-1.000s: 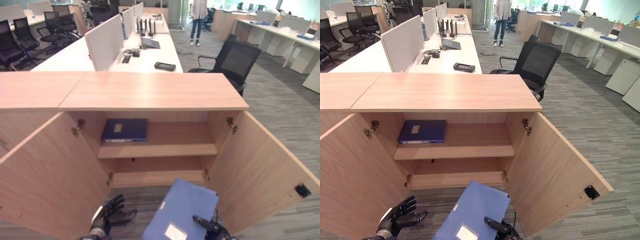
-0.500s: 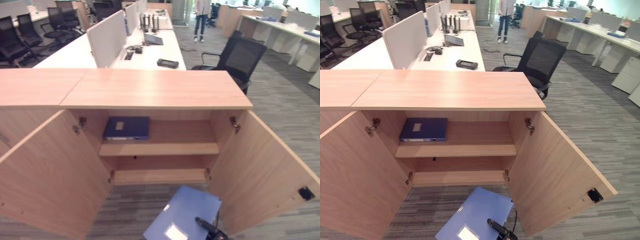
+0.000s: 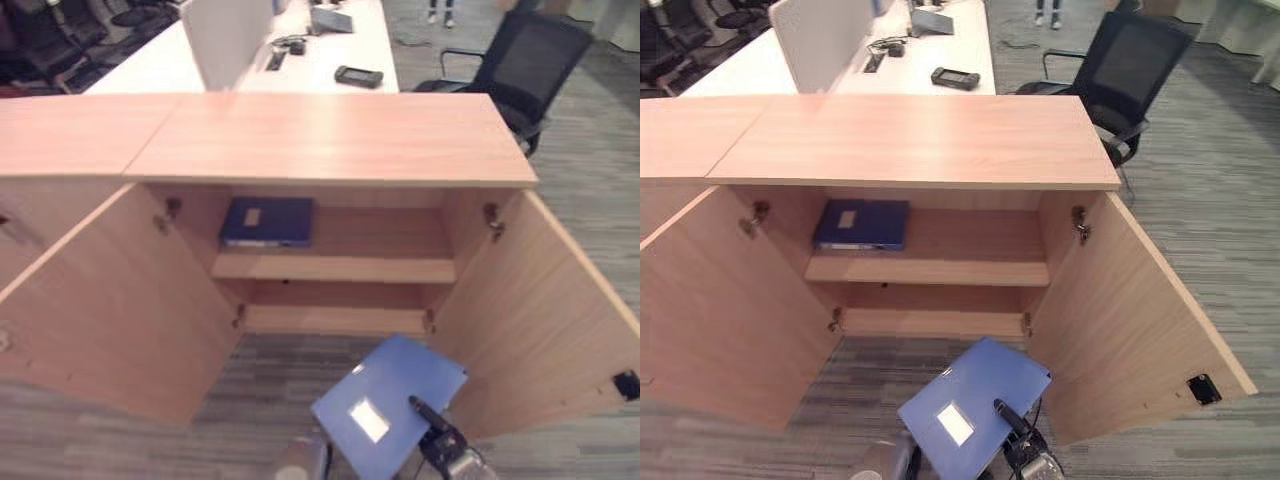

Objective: Put the empty folder in the office cabinet

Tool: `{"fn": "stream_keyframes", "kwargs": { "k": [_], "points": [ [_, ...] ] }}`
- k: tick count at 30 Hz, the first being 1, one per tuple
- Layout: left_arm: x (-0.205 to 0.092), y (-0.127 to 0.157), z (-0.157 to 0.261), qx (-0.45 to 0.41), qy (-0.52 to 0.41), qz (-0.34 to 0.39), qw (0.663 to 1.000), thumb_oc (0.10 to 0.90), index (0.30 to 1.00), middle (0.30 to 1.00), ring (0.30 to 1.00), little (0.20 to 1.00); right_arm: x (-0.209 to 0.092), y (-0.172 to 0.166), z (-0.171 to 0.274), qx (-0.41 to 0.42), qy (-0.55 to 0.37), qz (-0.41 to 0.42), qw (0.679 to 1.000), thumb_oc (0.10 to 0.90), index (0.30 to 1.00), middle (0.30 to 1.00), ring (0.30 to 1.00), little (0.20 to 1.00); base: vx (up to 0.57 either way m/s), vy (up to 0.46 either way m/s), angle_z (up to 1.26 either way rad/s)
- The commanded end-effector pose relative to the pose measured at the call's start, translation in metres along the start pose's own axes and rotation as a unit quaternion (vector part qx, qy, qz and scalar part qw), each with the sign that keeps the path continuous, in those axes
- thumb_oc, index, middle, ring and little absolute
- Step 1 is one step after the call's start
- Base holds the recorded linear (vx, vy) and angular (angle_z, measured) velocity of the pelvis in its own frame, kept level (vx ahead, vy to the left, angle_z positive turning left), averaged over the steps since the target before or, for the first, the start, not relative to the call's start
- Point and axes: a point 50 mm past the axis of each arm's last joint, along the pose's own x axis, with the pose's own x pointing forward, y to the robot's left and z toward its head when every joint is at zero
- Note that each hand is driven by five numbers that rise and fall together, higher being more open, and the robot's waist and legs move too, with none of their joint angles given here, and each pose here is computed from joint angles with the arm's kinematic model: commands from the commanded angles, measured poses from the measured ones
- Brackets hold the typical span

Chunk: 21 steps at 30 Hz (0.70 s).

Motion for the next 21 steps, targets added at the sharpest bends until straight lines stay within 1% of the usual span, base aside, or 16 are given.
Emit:
{"fn": "stream_keyframes", "kwargs": {
  "k": [1, 4, 7, 10, 16, 21],
  "points": [
    [0.0, 0.006, 0.004, 0.015, -0.022, 0.013, 1.0, 0.8, 0.9, 0.9, 0.9, 0.9, 0.001, 0.032, 0.021, 0.002, -0.05, 0.067, 0.997, 0.4, 0.3, 0.3, 0.3, 0.3, 0.14, 0.1, 0.07],
    [-0.001, 0.007, 0.001, 0.006, -0.02, 0.013, 1.0, 0.8, 0.9, 0.9, 0.9, 0.9, 0.001, 0.03, 0.018, -0.005, -0.044, 0.062, 0.997, 0.4, 0.3, 0.3, 0.3, 0.3, 0.15, 0.109, -0.22],
    [-0.001, 0.012, -0.008, 0.006, -0.007, 0.023, 1.0, 0.8, 0.9, 0.9, 0.9, 0.9, 0.0, 0.015, 0.009, 0.007, -0.028, 0.044, 0.999, 0.4, 0.3, 0.3, 0.3, 0.3, 0.17, 0.169, -0.41],
    [-0.001, 0.016, -0.007, 0.012, -0.013, 0.03, 0.999, 0.8, 0.9, 0.9, 0.9, 0.9, -0.001, 0.005, 0.002, 0.008, -0.017, 0.029, 0.999, 0.4, 0.3, 0.3, 0.3, 0.3, 0.15, 0.195, -0.13],
    [-0.001, 0.017, 0.004, 0.017, -0.035, 0.032, 0.999, 0.8, 0.9, 0.9, 0.9, 0.9, -0.002, -0.002, -0.006, 0.014, -0.004, 0.016, 1.0, 0.4, 0.3, 0.3, 0.3, 0.3, 0.11, 0.204, -0.14],
    [-0.001, 0.014, 0.014, 0.026, -0.053, 0.028, 0.998, 0.8, 0.9, 0.9, 0.9, 0.9, -0.001, 0.002, -0.008, 0.012, -0.002, 0.018, 1.0, 0.4, 0.3, 0.3, 0.3, 0.3, 0.06, 0.182, -0.03]
  ]
}}
